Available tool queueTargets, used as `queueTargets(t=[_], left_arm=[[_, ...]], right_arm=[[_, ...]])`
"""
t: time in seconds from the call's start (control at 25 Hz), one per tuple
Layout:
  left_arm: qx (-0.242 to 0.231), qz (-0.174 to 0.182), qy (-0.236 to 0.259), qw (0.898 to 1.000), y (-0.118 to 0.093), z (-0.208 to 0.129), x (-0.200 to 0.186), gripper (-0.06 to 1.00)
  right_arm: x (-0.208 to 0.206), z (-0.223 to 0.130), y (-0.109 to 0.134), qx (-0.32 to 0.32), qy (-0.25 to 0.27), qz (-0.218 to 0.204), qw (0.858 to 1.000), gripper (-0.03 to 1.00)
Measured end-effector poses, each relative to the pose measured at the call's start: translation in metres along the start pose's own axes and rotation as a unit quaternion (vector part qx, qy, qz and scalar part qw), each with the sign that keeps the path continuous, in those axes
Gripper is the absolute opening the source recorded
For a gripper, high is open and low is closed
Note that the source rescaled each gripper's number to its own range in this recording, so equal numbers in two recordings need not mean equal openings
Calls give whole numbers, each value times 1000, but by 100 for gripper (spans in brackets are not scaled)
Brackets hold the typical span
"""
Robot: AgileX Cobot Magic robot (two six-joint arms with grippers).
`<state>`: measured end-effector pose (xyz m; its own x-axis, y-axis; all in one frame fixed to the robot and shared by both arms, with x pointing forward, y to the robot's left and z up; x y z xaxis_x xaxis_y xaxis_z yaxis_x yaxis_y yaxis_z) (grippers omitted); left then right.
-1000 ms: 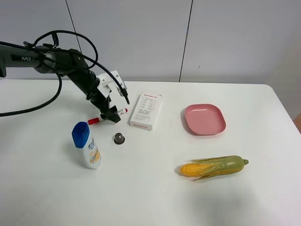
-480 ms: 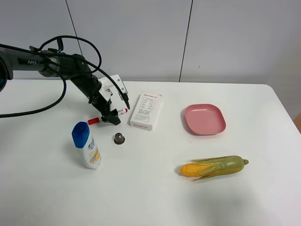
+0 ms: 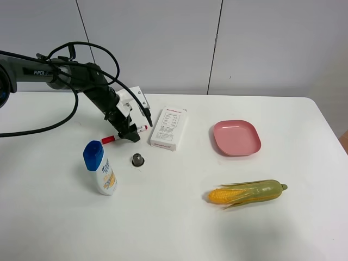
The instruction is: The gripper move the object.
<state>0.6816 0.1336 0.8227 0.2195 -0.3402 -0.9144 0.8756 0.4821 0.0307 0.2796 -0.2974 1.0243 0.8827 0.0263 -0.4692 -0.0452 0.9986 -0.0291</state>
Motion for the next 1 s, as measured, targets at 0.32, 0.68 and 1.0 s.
queueTargets(t=[0.32,0.68,1.0], left_arm=[[2,-35,17,999,-10,-4,-2,1],[10,12,-25,1000,-9,30,-83,1],[-54,14,-62,997,-66,81,-148,1]], right_arm=[[0,0,0,0,0,0,1000,100],[0,0,0,0,0,0,1000,100],[0,0,0,0,0,0,1000,100]])
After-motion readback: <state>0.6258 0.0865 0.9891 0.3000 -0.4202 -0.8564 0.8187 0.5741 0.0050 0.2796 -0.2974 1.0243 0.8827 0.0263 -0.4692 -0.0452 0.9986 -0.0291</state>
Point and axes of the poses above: a point on each arm's last joint axis where the gripper is mounted, x pointing out along that axis toward the gripper, y along the wrist's bending axis when the last joint is at zero, z = x × y, the point moved 5 cm from there along x, pointing out along that axis toward the gripper, and after that the axes turned 3 degrees about -x, right-handed, at the moved point
